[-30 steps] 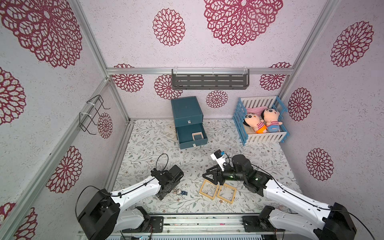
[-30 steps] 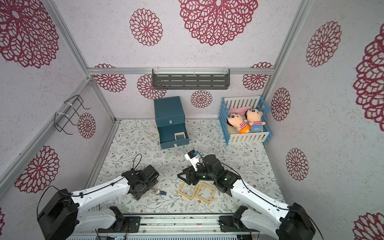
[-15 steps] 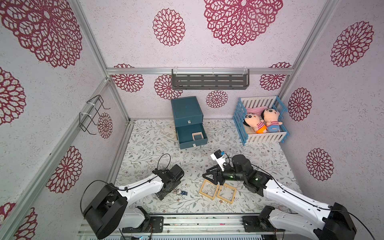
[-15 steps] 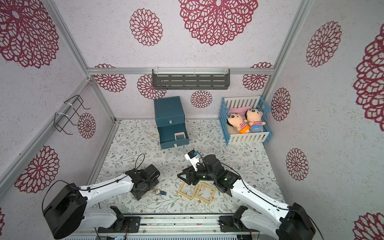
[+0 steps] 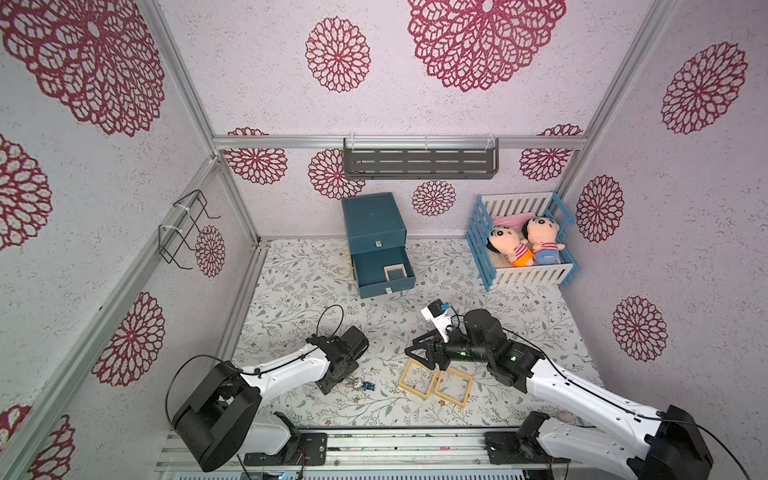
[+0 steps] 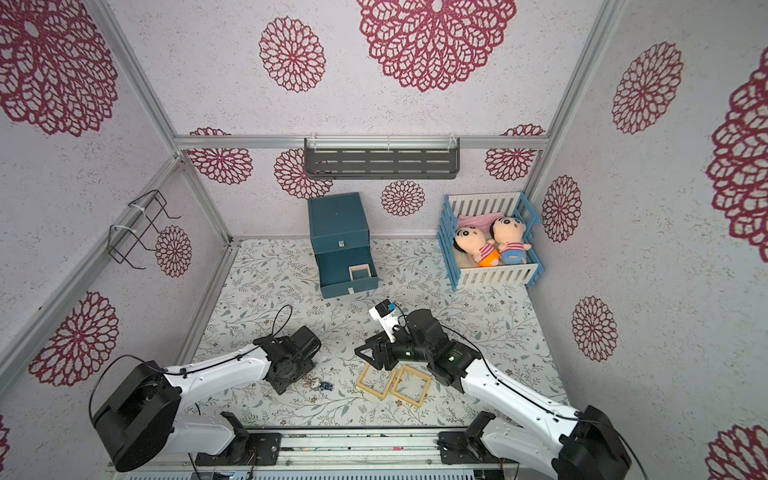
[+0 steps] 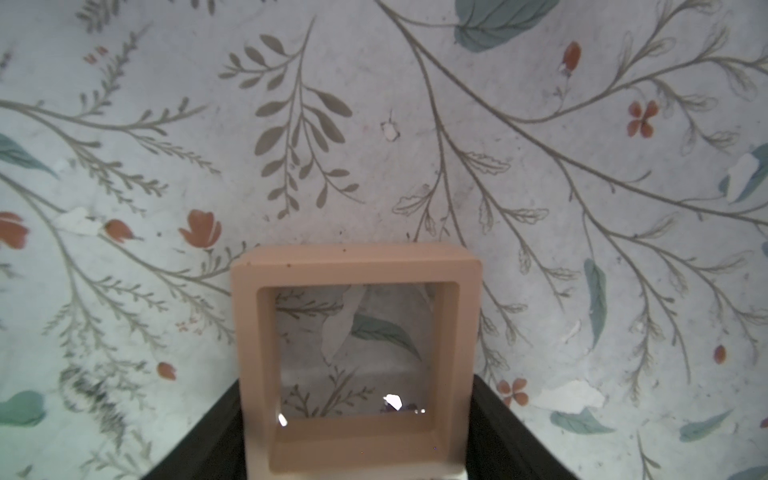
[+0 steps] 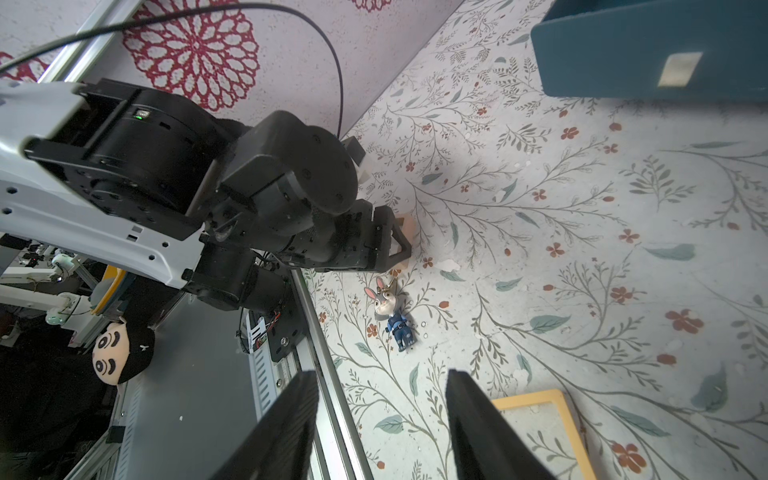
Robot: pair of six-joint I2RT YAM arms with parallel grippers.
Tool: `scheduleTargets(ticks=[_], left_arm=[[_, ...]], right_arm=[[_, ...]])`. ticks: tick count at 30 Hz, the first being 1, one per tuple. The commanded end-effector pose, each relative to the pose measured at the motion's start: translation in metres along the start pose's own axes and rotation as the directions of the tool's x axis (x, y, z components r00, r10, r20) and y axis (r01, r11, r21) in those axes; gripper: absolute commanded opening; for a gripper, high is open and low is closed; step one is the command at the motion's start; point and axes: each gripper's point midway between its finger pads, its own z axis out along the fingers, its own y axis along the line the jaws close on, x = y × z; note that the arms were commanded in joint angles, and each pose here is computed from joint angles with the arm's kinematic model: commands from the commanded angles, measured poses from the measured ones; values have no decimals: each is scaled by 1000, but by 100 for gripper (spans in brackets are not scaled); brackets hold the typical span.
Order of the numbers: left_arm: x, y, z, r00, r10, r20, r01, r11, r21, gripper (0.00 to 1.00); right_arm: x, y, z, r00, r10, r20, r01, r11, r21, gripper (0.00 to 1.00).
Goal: Place the brooch boxes into the drawer by color
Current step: Pick up the brooch box from the center of the board, then place the brooch box in the drawer.
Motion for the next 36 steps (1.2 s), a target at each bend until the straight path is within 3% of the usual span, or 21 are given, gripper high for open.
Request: scheduleTargets(ticks=[1,10,24,36], left_arm=[[-3,-6,-2,1000,14,3,-15,1000,4,65],[-24,-32,-43,993,115,41,-115,993,21,58],[-83,-114,-115,959,275,71,-282,951,125,57],[-133,-183,-129,931,355,88,-366,915,170,54]], right_arm=[[-17,10,-3,998,-41,38,41,999,-17,56],[-30,13,-8,995,-56,83,57,998,-5,55],[-96,-21,-38,966,-41,256,1,988,152,54],[-127,-60,-52,950,-12,312,-94,942,322,52]])
